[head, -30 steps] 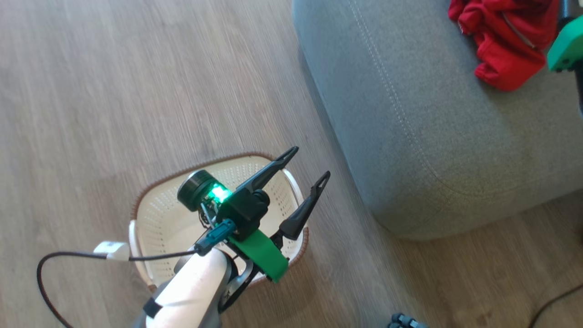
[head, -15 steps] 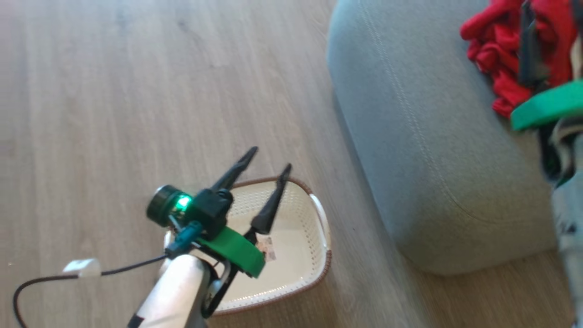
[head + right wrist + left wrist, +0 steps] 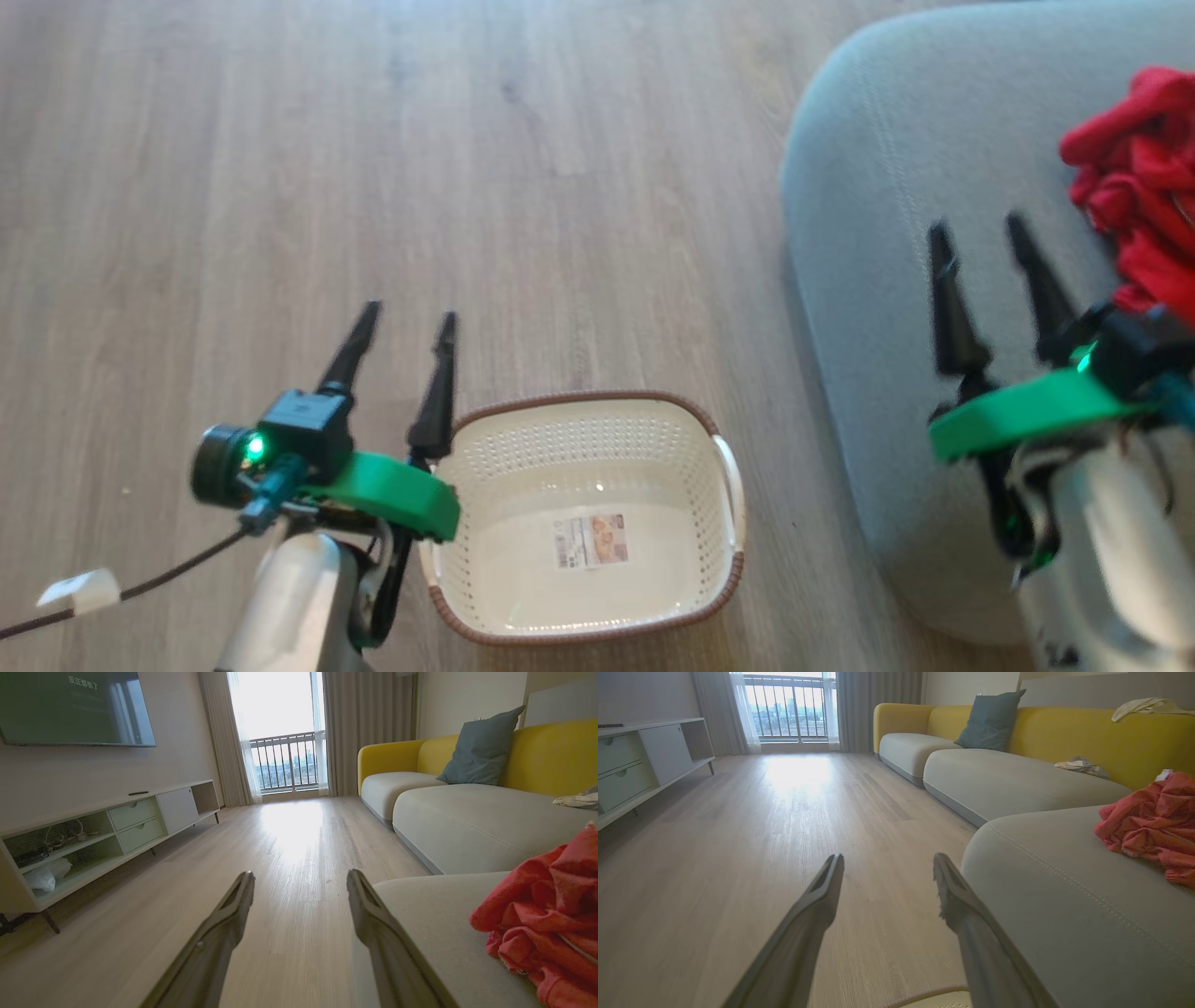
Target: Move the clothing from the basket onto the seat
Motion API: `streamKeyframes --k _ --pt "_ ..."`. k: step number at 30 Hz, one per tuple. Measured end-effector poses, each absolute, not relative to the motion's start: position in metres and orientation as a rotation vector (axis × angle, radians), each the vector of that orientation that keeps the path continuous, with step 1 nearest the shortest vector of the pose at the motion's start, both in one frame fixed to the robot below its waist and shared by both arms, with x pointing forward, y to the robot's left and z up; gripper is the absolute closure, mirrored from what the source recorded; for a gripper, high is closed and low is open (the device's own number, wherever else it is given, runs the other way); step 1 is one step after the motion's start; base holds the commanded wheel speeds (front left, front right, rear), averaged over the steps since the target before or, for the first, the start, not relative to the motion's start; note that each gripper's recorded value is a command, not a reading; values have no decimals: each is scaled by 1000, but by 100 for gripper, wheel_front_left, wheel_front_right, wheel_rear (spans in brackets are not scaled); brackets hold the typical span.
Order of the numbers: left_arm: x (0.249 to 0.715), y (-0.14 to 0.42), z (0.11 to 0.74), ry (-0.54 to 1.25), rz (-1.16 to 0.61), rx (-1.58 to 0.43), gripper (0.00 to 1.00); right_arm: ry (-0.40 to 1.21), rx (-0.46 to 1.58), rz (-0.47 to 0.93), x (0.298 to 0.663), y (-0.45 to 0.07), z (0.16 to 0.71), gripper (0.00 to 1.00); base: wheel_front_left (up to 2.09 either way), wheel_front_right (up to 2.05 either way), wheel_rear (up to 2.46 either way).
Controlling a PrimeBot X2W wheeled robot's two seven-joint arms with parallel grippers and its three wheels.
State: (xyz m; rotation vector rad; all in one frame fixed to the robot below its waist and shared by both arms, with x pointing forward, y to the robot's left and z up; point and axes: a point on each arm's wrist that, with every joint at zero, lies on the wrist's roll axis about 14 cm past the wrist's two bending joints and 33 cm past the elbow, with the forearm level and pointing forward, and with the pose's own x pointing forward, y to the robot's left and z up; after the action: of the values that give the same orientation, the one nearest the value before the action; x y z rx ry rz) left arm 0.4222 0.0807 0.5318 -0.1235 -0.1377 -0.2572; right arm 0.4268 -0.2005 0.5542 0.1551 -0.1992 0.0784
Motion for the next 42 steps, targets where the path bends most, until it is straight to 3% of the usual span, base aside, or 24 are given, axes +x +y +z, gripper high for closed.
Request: streamKeyframes --k 9,18,42 --pt "403 137 520 -104 -62 -140 0 -92 222 126 412 -162 516 0 0 0 0" --pt "393 154 514 -83 2 -167 0 -38 239 148 406 -146 497 0 0 0 0" --pt "387 162 512 -77 22 -185 0 -15 207 178 403 -134 490 0 0 0 0"
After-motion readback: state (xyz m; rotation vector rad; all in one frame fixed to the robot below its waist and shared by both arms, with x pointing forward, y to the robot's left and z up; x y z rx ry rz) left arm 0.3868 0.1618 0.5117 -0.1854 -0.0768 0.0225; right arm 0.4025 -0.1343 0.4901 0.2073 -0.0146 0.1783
